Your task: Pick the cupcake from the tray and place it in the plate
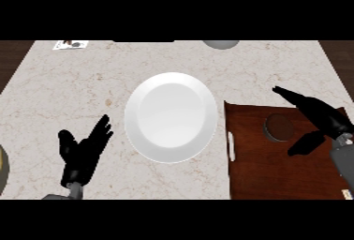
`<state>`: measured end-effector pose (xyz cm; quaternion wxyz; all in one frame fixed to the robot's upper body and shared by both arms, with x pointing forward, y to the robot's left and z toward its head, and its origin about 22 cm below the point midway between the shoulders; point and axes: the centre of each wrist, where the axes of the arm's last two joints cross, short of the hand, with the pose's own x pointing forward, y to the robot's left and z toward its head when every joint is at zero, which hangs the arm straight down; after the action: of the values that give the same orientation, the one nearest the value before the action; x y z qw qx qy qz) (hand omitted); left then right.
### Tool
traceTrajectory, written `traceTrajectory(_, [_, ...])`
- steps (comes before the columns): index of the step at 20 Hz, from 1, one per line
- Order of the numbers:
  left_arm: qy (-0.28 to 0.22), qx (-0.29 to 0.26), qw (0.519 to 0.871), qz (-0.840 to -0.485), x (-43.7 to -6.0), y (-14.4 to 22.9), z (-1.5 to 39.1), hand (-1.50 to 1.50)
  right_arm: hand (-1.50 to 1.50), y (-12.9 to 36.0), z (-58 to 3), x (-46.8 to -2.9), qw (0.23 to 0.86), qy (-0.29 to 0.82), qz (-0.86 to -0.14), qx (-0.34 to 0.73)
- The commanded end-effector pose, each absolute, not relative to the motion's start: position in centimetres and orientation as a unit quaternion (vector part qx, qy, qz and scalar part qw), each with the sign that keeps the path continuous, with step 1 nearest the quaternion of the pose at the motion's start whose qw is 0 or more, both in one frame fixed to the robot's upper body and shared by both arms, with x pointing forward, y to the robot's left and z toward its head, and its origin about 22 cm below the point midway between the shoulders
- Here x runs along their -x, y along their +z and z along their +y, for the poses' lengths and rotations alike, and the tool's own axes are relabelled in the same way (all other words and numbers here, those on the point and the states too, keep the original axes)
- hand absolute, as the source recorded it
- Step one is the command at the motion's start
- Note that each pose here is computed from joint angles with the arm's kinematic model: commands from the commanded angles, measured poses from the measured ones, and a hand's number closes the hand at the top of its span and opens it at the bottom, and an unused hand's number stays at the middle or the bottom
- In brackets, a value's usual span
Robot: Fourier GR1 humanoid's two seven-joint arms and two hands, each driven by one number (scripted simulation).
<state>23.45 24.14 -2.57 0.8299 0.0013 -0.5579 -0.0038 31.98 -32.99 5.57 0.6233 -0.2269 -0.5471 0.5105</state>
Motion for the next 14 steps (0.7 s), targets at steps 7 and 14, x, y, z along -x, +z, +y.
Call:
traceTrajectory(7, [0.003,-0.001,0.828,-0.561,-23.1,-3.8,23.7,0.00,-1.50,3.0,-33.2,-32.5,0.629,0.533,-0.518,0.229])
traceTrajectory(14, [0.004,0.000,0.827,-0.562,-23.3,-3.4,23.1,0.00,1.50,-0.2,-31.4,-32.9,0.597,0.597,-0.492,0.214])
